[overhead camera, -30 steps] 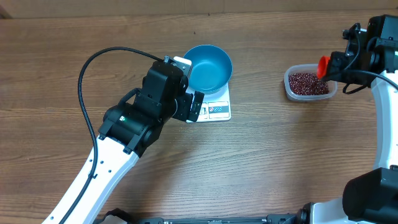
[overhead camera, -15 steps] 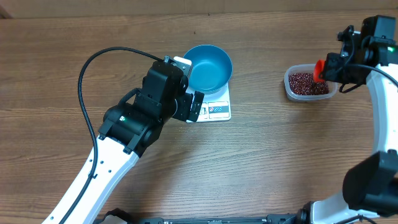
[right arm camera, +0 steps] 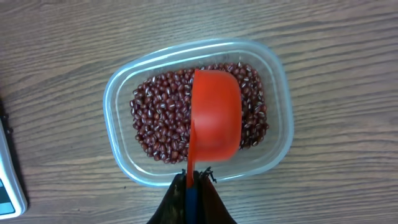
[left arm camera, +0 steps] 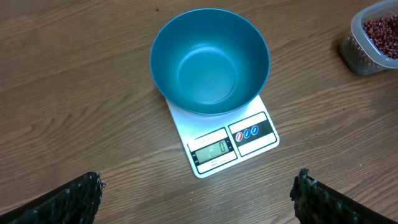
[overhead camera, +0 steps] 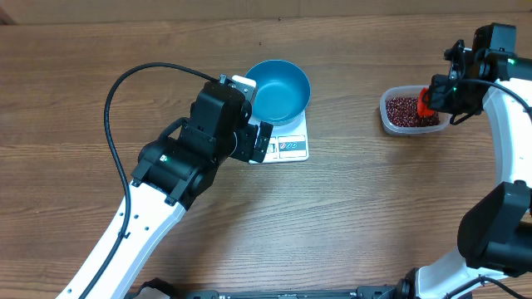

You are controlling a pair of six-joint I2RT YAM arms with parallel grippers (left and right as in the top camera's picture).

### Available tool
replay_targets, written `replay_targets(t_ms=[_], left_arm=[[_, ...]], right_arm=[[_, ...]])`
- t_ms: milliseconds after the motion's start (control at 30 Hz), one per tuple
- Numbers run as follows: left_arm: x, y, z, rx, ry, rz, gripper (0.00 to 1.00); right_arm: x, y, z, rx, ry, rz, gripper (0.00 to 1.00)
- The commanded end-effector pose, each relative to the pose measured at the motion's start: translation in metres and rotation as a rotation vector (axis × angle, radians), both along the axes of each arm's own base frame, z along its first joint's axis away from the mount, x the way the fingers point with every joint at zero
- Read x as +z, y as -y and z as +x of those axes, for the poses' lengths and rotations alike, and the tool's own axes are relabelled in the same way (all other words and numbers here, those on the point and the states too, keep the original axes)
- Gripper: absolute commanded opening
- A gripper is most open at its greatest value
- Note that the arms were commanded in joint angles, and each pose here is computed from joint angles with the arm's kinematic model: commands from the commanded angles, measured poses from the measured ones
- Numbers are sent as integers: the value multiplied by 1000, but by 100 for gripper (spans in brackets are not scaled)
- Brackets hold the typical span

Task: Scoop item into bowl and weigh 150g on scale
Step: 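Push the red scoop down into the bean tub with the right gripper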

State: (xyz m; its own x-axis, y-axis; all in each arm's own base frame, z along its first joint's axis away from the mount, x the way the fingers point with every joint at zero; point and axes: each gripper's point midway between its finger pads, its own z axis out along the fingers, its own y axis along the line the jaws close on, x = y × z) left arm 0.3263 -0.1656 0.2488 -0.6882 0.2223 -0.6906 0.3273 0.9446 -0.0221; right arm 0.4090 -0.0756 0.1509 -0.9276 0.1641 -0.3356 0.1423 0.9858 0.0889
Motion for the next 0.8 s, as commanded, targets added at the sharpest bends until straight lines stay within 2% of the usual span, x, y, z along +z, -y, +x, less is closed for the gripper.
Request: replay_targets(t_ms=[0, 333, 767], left_arm=[[14, 1, 0, -17, 33, -11, 100], [14, 1, 0, -17, 33, -11, 100], [14, 1, 0, -17, 33, -11, 100]], right_arm=[[7, 4, 5, 2, 23, -21, 4], [3, 18, 1, -28, 2, -96, 4], [-30, 17, -6, -27, -29, -91, 4]])
